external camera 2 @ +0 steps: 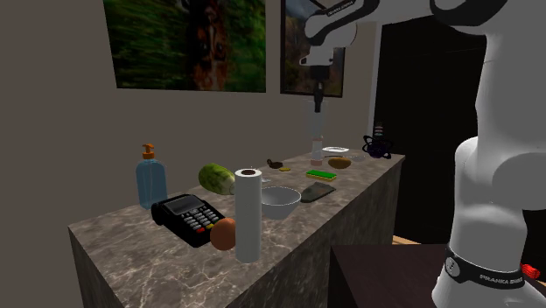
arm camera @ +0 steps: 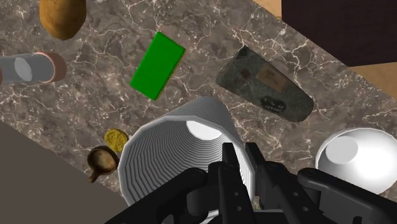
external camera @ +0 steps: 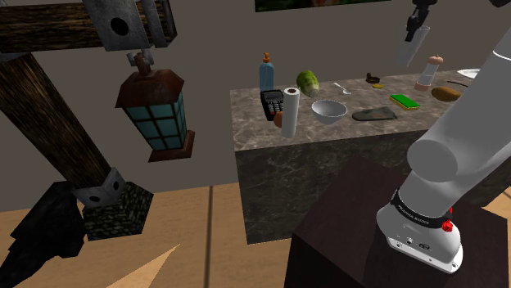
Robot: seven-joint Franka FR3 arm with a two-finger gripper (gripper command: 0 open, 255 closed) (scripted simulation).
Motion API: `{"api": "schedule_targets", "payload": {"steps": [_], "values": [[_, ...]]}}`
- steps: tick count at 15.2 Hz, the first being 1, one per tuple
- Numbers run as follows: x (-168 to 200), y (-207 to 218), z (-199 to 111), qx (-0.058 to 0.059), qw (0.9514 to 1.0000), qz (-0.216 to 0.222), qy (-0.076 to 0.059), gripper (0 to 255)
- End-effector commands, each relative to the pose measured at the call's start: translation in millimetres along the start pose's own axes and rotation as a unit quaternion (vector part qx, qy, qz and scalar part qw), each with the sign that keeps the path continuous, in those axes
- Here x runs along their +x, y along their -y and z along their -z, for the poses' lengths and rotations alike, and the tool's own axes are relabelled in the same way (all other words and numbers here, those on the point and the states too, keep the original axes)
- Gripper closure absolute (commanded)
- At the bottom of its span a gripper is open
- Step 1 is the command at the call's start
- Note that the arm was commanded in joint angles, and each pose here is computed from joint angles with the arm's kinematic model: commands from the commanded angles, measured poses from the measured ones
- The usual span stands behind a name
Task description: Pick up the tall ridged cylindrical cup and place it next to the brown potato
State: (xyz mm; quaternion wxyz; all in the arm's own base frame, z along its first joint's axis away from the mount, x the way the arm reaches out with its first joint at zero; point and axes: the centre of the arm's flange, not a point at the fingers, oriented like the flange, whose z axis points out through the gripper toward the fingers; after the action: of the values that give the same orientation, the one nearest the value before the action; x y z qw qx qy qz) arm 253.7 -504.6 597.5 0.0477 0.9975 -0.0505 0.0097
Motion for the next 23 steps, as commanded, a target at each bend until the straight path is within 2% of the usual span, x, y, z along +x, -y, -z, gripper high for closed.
{"api": "schedule_targets", "payload": {"steps": [1,20,23], "values": [[-21,-17,2,0.000,1.0000,0.001,0.000,255],[-224,-167,-7,0.000,1.0000,0.001,0.000,255],[-224,-166,-23,0.000,1.0000,0.001,0.000,255]]}}
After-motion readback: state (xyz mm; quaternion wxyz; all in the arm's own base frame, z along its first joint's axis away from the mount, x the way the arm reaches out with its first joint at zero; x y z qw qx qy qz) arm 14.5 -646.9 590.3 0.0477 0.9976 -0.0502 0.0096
